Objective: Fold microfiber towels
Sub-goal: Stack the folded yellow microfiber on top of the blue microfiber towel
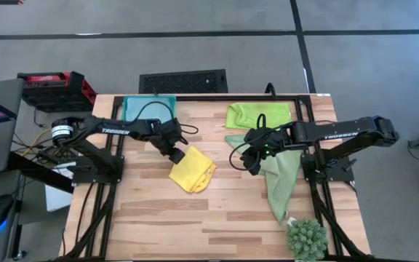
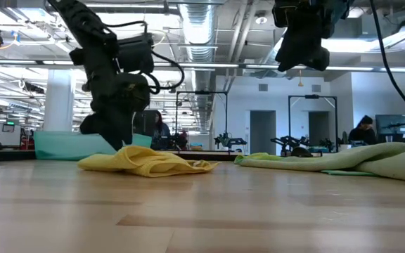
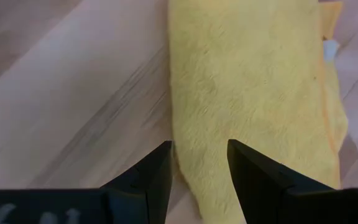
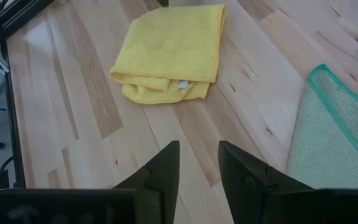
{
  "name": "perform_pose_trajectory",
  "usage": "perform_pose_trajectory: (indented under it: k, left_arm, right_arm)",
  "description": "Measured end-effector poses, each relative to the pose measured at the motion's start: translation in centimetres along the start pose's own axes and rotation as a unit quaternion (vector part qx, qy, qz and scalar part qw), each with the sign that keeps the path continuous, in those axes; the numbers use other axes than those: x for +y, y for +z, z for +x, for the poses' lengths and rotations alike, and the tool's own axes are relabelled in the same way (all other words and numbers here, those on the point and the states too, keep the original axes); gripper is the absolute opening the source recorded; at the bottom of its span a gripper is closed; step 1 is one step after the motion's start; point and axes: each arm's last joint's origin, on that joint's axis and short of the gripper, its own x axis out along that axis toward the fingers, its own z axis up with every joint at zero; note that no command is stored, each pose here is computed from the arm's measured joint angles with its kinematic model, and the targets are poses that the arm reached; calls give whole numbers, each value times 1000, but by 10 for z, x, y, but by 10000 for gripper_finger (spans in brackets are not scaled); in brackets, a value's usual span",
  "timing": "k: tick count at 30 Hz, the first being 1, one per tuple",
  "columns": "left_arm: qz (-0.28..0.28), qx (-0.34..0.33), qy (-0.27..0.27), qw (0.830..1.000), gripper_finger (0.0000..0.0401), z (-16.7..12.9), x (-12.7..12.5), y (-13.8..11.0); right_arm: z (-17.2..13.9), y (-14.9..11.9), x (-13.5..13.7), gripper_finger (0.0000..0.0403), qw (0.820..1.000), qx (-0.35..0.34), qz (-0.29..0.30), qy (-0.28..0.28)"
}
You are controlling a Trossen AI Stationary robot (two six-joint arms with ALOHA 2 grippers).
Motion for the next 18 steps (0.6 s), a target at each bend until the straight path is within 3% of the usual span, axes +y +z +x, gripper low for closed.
perform_pose_trajectory:
  k: [14,18]
  left_arm:
    - [-6,-6,-2,1000,146,21,8,-13]
    - [14,-9,-37,999,146,28,3,-8]
  right_arm:
    - [0,0,0,133,1000,0,0,0]
    - [0,0,0,134,1000,2,0,-1]
